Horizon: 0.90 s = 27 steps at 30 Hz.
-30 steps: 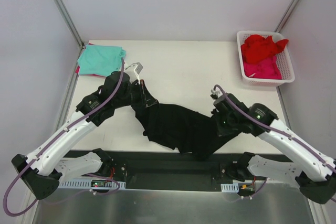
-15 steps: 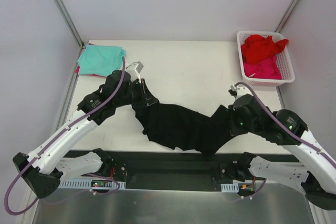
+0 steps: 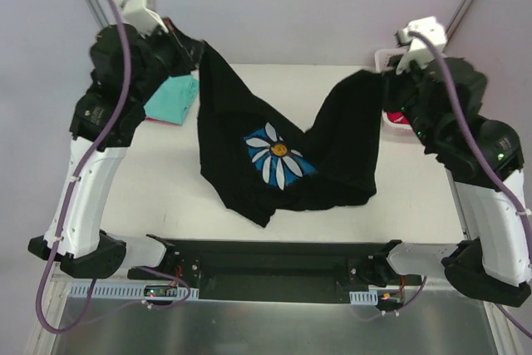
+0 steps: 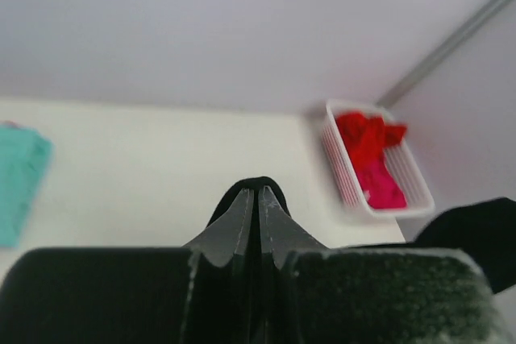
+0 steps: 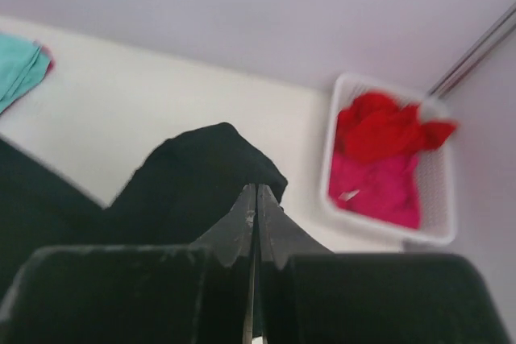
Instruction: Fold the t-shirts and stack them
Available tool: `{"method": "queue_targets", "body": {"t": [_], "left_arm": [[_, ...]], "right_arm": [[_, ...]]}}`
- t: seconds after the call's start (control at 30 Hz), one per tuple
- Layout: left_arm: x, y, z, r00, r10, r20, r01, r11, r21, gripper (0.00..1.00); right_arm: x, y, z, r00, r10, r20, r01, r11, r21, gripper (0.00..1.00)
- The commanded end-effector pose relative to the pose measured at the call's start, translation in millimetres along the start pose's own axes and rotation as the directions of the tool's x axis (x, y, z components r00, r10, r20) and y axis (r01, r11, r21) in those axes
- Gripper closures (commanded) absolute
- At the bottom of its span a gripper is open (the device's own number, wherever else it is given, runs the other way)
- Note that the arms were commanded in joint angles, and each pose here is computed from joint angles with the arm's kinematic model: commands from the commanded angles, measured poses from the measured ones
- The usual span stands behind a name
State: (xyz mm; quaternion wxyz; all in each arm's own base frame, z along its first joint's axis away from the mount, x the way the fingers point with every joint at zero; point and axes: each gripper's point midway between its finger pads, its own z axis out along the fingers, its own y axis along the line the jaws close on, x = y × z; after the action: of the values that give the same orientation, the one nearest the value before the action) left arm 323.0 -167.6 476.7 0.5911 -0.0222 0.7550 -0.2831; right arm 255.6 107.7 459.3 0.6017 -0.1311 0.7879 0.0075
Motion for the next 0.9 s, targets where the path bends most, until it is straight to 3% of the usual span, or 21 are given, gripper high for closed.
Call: {"method": "queue_targets", "body": {"t": [0.0,0.23,0.4,0.67,0.87], "left_arm": [[-114,6,-60,0.926,0.15,0.347,-0.1,0.982,-0.158,1.0],[-163,-3,-127,0.834,0.141,0.534,-0.065,0.985,-0.16,1.0],[-174,0,-164,0.789,0.139,0.598,-0.043,0.984,-0.172,1.0],[-169,8,-186,0.776,0.145,0.614,-0.031,0.981,-0.192,1.0],[-144,6,-175,0.819,0.098,0.565,-0.026,0.991,-0.133,1.0]], "right_arm": [[-103,-58,-39,0.938,-0.152,0.312,0.1,0.979,0.178,0.99],[-160,-105,-98,0.827,-0.175,0.534,-0.012,0.945,0.327,0.99],[-164,-128,-122,0.811,-0.218,0.543,-0.032,0.91,0.413,1.0],[-144,-135,-119,0.845,-0.229,0.483,-0.025,0.886,0.464,0.99],[-90,-99,-104,0.908,-0.019,0.42,-0.081,0.973,0.218,0.99]]}}
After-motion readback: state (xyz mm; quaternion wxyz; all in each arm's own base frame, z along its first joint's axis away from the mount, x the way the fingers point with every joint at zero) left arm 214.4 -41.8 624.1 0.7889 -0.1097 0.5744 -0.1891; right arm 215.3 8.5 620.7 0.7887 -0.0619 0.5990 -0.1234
